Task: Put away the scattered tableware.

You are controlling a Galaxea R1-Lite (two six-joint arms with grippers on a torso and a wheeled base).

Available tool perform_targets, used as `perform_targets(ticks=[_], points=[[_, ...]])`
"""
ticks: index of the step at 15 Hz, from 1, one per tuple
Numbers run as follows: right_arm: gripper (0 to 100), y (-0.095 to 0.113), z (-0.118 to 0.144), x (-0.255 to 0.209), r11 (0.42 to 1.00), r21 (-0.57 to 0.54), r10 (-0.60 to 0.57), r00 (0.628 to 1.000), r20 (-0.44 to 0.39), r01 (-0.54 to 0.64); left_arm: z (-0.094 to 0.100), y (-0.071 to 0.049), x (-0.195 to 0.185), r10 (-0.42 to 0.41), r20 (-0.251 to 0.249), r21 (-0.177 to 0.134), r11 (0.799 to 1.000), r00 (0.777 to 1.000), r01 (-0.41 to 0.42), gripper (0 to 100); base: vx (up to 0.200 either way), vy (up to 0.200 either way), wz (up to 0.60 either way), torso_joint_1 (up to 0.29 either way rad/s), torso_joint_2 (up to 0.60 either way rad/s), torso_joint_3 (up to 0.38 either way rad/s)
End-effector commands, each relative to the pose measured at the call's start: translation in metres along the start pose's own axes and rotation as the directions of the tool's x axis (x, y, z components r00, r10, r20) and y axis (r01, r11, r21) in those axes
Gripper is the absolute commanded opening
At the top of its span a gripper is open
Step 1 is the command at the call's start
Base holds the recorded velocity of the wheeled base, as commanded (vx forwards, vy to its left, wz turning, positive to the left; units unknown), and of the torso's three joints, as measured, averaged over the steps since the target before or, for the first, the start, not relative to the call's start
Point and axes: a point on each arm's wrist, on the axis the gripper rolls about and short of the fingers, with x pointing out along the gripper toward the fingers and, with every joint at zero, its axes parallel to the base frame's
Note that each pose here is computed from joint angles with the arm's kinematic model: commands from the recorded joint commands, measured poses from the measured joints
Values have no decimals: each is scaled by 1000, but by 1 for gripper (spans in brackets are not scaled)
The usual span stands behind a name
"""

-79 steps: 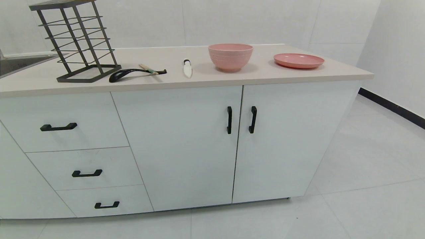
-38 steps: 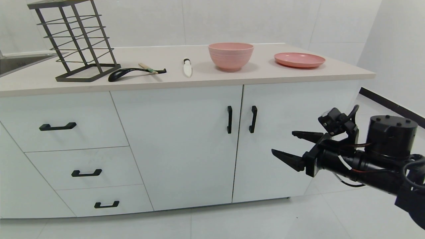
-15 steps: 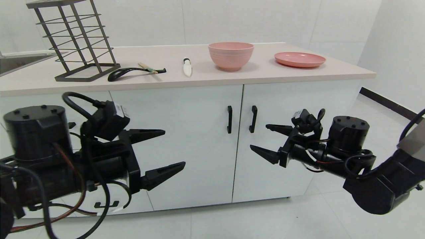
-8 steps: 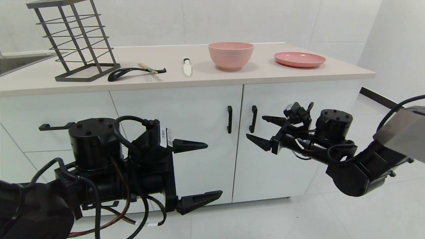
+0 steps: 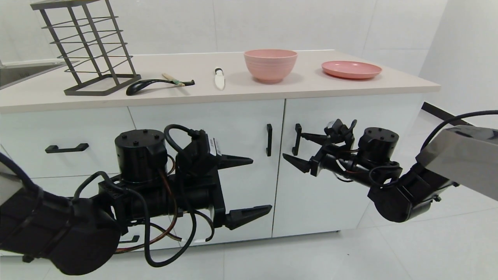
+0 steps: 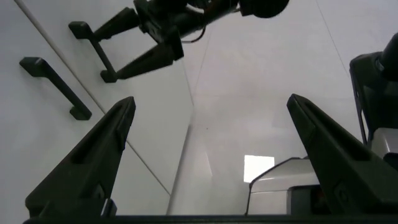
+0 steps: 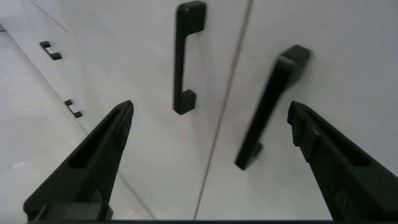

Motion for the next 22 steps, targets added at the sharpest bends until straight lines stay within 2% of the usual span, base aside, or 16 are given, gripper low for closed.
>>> perform_targets(ticks=[1, 3, 7, 10, 12, 14, 15, 17, 20, 21, 22], points=[[100, 1, -9, 8, 1000, 5, 14, 1000, -7, -14, 2, 6, 7, 5, 12, -12, 1000, 1000, -5, 100, 0, 0, 0, 0, 0, 0], [100, 0, -10, 12, 1000, 4, 17, 1000, 0, -17, 4, 10, 9, 13, 38, -4, 1000, 999, -13, 100, 0, 0, 0, 0, 0, 0], [100, -7, -13, 20, 1000, -5, 18, 1000, 16, -18, 0, 16, 17, 20, 50, -12, 1000, 999, -19, 100, 0, 0, 0, 0, 0, 0], [100, -3, -13, 19, 995, -18, 101, 994, 42, -101, -4, 25, 26, 25, 52, -14, 1000, 998, -24, 100, 0, 0, 0, 0, 0, 0], [100, 9, -10, 4, 983, 0, 185, 982, 30, -186, -9, 27, 31, 30, 46, -27, 999, 998, -29, 100, 0, 0, 0, 0, 0, 0], [100, 24, -4, -20, 978, 27, 207, 978, 0, -206, -15, 30, 35, 62, 42, -32, 998, 997, -61, 100, 0, 0, 0, 0, 0, 0], [100, 32, 4, -35, 978, 23, 209, 978, 6, -209, -16, 30, 37, 62, 43, -42, 997, 997, -60, 100, 0, 0, 0, 0, 0, 0], [100, 46, 13, -61, 970, 27, 242, 970, 7, -242, -17, 30, 43, 54, 49, -42, 998, 997, -52, 100, 0, 0, 0, 0, 0, 0], [100, 66, 23, -97, 960, 50, 277, 961, -7, -277, -8, 35, 69, 26, 102, -8, 1000, 994, -25, 100, 0, 0, 0, 0, 0, 0], [100, 66, 23, -98, 959, 51, 279, 960, -8, -278, -7, 35, 70, 24, 108, -5, 1000, 994, -23, 100, 0, 0, 0, 0, 0, 0], [100, 74, 28, -108, 956, 52, 288, 958, -9, -287, -1, 36, 102, -16, 165, -15, 1000, 986, 18, 100, 0, 0, 0, 0, 0, 0]])
